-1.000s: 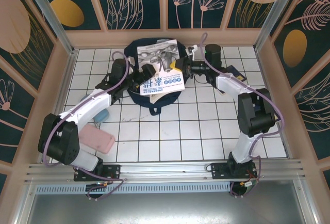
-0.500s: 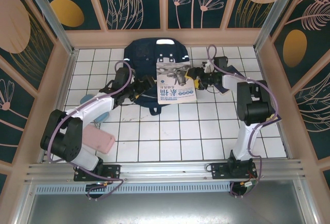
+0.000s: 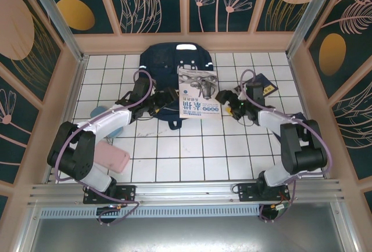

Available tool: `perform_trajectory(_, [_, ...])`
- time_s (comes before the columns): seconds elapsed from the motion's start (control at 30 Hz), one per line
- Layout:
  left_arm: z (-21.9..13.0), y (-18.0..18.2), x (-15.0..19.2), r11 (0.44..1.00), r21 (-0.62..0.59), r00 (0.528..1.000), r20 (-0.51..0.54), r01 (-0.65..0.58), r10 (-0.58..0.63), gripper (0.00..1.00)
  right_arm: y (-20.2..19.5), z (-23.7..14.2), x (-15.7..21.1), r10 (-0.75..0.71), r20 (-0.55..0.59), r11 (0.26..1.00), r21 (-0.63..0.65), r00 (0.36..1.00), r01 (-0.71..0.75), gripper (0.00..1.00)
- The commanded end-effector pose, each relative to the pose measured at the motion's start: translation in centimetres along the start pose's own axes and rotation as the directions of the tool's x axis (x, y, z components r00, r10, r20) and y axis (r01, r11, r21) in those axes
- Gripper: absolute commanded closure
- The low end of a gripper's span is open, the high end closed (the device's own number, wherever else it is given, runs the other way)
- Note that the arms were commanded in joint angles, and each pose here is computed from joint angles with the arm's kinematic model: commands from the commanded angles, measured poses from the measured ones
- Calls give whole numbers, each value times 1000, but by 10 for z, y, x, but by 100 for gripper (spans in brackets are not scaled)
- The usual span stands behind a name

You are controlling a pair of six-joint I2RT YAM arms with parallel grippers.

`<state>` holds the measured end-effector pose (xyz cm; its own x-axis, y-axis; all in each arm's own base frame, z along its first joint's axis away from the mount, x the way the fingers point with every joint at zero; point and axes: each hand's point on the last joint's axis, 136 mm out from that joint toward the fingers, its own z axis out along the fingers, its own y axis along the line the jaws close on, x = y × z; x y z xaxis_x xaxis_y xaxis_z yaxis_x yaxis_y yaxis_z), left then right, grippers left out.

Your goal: Pack the student bag

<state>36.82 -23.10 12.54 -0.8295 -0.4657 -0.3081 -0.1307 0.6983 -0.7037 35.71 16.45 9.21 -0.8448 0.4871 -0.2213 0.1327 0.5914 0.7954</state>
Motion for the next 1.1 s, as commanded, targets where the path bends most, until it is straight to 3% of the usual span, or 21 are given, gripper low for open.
perform_trajectory(0.0, [4, -7, -4, 999, 20, 1000, 14, -26, 26, 3, 2, 6, 9, 36, 41, 999, -38, 999, -35, 6])
perform_trajectory(0.23, [4, -8, -2, 999, 30, 999, 6, -32, 31, 3, -1, 19, 18, 29, 27, 998, -62, 999, -27, 8])
perform_trajectory(0.4, [1, -9, -1, 999, 38, 1000, 6, -31, 30, 3, 25, 21, 29, 15, -45, 973, -228, 999, -25, 13])
perform_trajectory(0.7, [1, -8, 11, 996, 86, 1000, -29, 9, -6, 2, 56, 4, 30, -23, -25, 926, -377, 999, 11, 34])
perform_trajectory(0.87, [0, -11, 24, 988, 145, 997, -74, 49, -38, 3, 54, 10, 37, -16, -66, 927, -375, 998, -10, 41])
perform_trajectory(1.07, [5, -3, 32, 990, 124, 994, -97, 66, -55, 7, 49, 24, 44, 1, -106, 938, -345, 994, -37, 47])
